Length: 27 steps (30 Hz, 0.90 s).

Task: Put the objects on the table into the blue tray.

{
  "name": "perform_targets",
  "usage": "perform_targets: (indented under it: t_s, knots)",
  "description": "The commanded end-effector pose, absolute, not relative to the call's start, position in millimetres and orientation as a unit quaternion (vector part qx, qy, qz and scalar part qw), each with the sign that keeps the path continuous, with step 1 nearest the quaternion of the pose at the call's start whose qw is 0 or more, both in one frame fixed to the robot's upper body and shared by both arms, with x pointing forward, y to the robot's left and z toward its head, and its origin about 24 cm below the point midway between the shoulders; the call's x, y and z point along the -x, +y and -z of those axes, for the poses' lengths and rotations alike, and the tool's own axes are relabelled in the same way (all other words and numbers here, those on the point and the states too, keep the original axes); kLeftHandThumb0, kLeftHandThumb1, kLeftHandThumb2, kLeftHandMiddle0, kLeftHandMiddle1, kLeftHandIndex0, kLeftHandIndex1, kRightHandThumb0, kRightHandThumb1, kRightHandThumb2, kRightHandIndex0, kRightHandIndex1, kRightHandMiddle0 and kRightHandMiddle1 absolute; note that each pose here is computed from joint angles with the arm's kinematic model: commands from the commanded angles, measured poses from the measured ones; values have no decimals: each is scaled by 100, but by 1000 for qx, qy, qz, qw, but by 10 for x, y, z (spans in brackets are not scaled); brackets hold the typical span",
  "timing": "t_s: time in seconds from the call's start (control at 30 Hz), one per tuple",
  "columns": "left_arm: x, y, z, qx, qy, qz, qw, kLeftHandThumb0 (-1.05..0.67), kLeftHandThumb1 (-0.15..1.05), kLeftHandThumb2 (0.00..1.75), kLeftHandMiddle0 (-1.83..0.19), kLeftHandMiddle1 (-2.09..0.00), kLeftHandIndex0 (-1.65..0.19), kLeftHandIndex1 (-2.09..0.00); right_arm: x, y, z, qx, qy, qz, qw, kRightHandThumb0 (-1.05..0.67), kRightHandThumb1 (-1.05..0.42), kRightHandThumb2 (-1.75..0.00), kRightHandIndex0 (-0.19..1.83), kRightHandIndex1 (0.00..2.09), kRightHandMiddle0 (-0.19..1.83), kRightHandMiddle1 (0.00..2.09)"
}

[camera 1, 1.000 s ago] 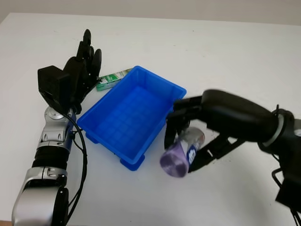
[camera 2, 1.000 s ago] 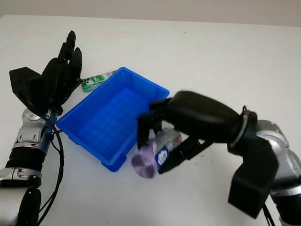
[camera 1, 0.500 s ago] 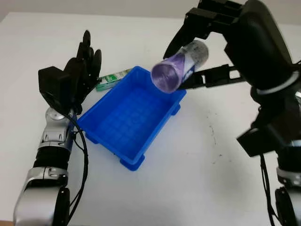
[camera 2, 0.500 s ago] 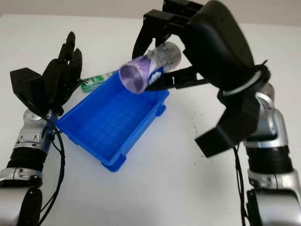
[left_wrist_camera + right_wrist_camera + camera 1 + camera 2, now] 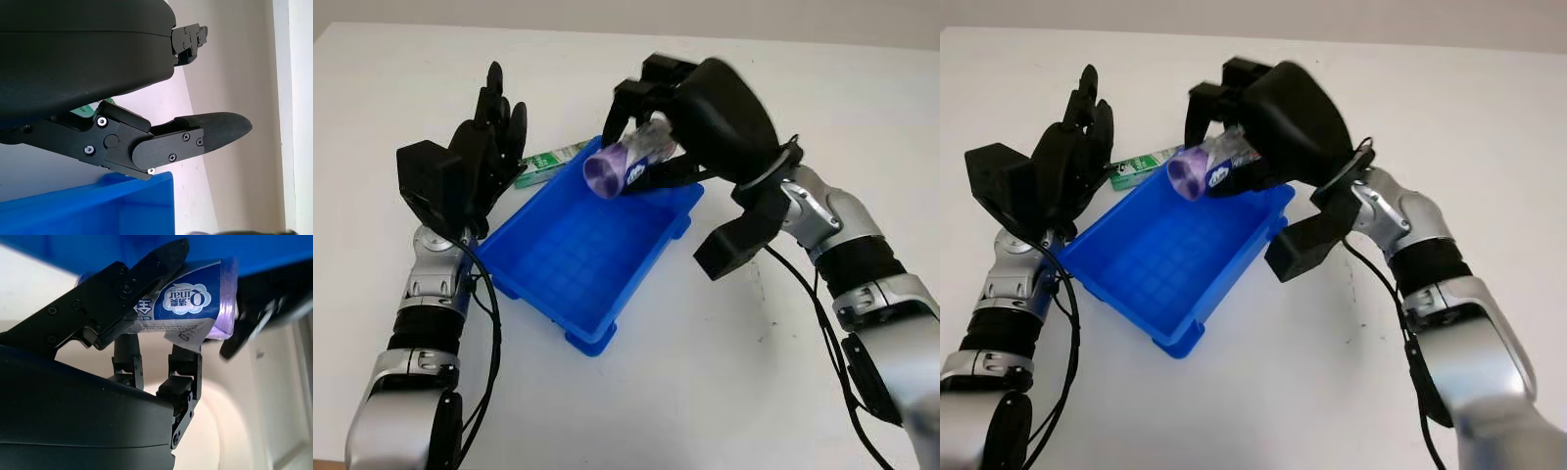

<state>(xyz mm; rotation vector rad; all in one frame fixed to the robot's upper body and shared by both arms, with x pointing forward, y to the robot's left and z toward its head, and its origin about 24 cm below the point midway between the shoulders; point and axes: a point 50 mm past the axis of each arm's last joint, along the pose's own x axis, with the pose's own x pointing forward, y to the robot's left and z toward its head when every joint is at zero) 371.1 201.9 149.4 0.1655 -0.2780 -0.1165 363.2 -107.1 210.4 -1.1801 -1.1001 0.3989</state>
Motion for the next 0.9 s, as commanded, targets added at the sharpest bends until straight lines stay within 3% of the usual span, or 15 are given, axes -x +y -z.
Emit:
perform_targets:
  t_s: [0.0, 0.07, 0.13, 0.23, 0.3, 0.33, 0.6, 0.87]
  knots:
    - [-3694, 2033, -1497, -83, -149, 59, 984, -81, 105, 67, 19, 0, 19, 0, -3644, -1062, -2135, 536, -483, -199, 663, -58, -105, -13, 63, 208, 48, 207]
    - [-3690, 2047, -1499, -84, -154, 61, 983, -81, 105, 68, 19, 0, 19, 0, -3650, -1077, -2119, 550, -462, -225, 658, -59, -104, -14, 43, 198, 36, 193]
    - [-3695, 2053, -1497, -81, -154, 61, 983, -80, 105, 68, 19, 0, 19, 0, -3660, -1099, -2113, 561, -435, -247, 660, -59, -105, -10, 25, 172, 26, 165]
    - [-3708, 2047, -1495, -78, -153, 60, 983, -82, 105, 67, 19, 0, 19, 0, -3656, -1133, -2127, 569, -409, -266, 661, -56, -100, -6, 18, 97, 17, 101]
    - [-3719, 2040, -1496, -77, -149, 59, 984, -83, 105, 67, 19, 0, 19, 0, -3651, -1150, -2145, 572, -396, -272, 665, -54, -98, -5, 15, 55, 13, 67]
    - [-3725, 2038, -1496, -77, -146, 57, 985, -83, 105, 67, 19, 0, 19, 0, -3644, -1156, -2153, 569, -392, -274, 669, -54, -97, -5, 14, 44, 12, 59]
    - [-3743, 2031, -1511, -79, -141, 57, 985, -83, 105, 66, 19, 0, 19, 0, -3595, -1240, -2203, 590, -339, -288, 674, -52, -100, -6, -4, 11, -2, 30]
    - [-3753, 2034, -1525, -79, -141, 56, 985, -82, 105, 65, 19, 0, 19, 0, -3506, -1401, -2303, 611, -305, -290, 670, -52, -96, -5, -14, 4, -7, 20]
